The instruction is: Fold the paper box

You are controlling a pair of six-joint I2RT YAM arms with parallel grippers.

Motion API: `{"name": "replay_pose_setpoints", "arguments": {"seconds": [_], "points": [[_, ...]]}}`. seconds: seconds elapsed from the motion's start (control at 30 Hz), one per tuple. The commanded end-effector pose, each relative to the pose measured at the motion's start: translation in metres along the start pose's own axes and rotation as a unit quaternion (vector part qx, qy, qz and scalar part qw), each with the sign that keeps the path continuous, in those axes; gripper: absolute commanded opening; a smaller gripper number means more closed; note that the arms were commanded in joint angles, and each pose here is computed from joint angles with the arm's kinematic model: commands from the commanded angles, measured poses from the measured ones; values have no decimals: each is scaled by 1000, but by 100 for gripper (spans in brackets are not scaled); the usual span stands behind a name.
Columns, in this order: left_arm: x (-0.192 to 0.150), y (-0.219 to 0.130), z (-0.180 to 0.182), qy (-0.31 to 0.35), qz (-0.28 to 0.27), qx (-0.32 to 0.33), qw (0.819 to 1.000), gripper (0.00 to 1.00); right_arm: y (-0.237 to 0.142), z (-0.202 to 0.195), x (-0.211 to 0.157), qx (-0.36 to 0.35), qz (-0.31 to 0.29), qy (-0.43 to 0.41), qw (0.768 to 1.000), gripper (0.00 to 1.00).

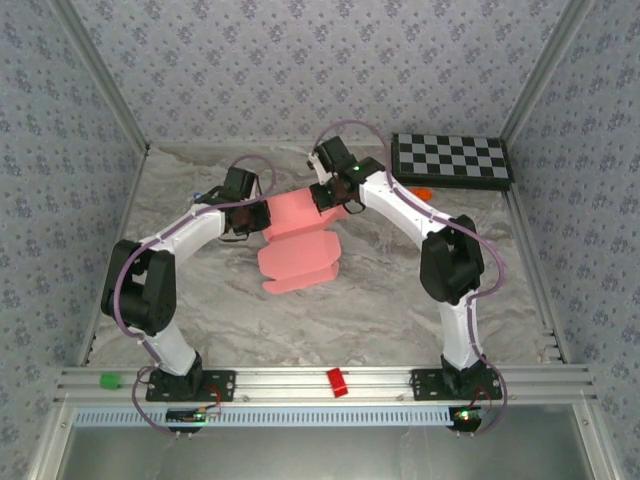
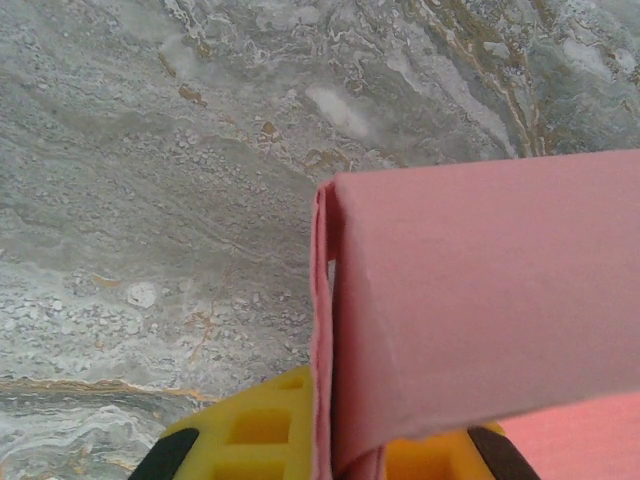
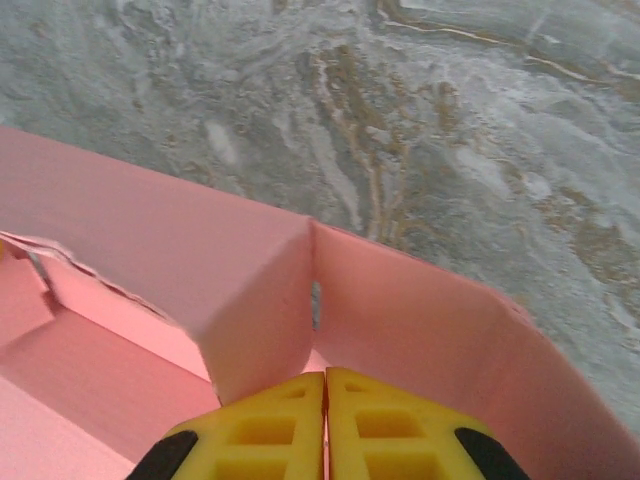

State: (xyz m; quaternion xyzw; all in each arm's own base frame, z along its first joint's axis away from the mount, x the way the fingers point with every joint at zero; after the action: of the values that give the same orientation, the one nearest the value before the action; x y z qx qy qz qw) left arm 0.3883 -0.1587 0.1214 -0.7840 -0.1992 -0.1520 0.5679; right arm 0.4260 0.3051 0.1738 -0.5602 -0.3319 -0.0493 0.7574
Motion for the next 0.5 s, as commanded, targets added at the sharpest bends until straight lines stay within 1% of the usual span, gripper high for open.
{"name": "replay_pose_setpoints", "arguments": {"seconds": [0.0,0.13,0.27,0.37,0.47], "points": [[11,-9,-15,-12,-13,-30,999,0,2,10,6,48,-14,29,998,9],[11,-7,-17,-20,-12,-37,999,0,2,17,12,79,-32,46,995,8],[10,-6,-17,-24,-10,-37,999,0,0,17,14,94,-46,60,993,7],[10,-6,-16,-24,-11,-34,999,0,-1,8,13,75,-45,62,994,7],[10,-6,-14,-20,-12,-29,999,0,-7,-5,11,30,-48,52,997,7]]}}
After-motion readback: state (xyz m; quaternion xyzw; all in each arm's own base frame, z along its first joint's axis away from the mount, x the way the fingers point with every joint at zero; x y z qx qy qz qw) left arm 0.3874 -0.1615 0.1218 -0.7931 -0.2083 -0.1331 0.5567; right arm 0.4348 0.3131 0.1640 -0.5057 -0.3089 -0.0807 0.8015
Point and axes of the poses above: each hand's point on the last joint's axis, 136 mm out from that joint toward the fingers, its own y axis out along the fingers, its own z axis along the line the jaws close on, x = y × z, the point moved 2 cm from there along -y, back along the fingers, and after that the axes turned 4 degrees about y, right-handed, at the moved point
